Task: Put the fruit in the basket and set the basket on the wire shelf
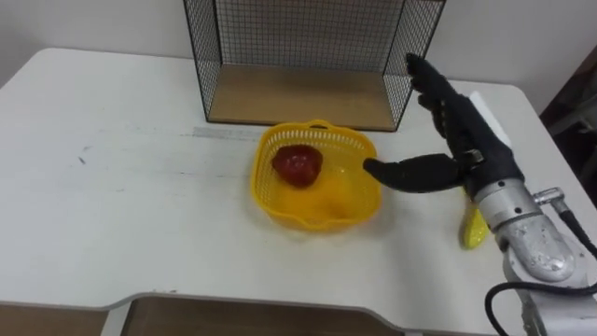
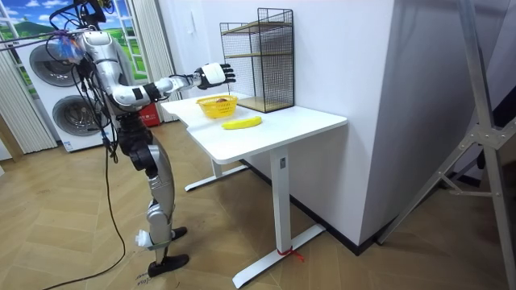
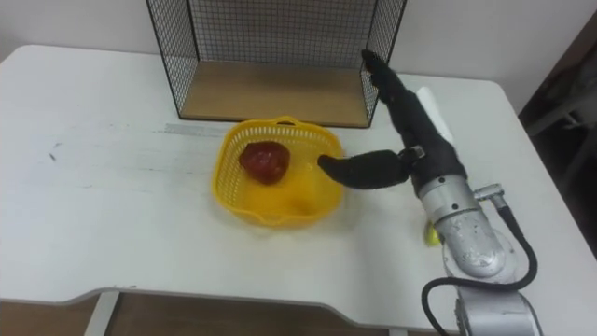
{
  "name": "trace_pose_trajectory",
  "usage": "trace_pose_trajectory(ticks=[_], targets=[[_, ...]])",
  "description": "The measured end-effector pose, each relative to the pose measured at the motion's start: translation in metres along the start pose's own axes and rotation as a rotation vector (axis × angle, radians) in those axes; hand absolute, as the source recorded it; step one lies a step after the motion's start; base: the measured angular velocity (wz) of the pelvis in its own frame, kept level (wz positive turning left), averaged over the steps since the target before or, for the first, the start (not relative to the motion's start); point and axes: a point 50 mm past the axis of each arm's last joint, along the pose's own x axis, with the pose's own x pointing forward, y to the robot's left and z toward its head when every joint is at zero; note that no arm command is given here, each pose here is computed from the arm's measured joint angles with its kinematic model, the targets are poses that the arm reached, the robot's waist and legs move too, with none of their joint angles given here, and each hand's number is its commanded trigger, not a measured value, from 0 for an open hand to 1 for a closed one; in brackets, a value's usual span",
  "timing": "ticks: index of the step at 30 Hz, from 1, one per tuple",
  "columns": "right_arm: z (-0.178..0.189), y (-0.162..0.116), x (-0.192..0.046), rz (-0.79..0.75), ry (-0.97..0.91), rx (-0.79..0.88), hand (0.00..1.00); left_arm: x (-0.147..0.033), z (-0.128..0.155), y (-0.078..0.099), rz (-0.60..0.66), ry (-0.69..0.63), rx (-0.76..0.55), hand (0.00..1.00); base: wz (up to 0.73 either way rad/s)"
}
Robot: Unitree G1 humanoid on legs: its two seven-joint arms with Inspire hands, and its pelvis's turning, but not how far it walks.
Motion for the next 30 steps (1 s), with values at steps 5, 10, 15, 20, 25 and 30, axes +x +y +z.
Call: trace_pose_trajectory(ticks=[5,10,15,20,25,30], targets=[[0.000,-0.015,-0.002,-0.143,-0.002,0.021,0.00,-0.001,-0.008,-0.003,-0.005,0.020,-0.001,0.00,-0.02],[-0.008,-0.022,-0.005,-0.248,0.030,0.007,0.00,-0.002,-0.012,-0.002,0.007,0.029,-0.007,0.00,-0.04],[-0.026,-0.025,-0.007,-0.311,0.109,-0.001,0.00,-0.002,-0.013,-0.001,0.022,0.031,-0.007,0.00,0.00],[-0.038,-0.027,-0.010,-0.357,0.162,-0.043,0.00,-0.002,-0.013,-0.001,0.023,0.032,-0.006,0.00,0.00],[-0.047,-0.027,-0.013,-0.368,0.200,-0.117,0.00,-0.002,-0.015,-0.001,0.014,0.052,-0.004,0.00,0.03],[-0.051,-0.027,-0.014,-0.365,0.220,-0.132,0.00,-0.003,-0.015,-0.001,0.009,0.059,-0.003,0.00,0.01]])
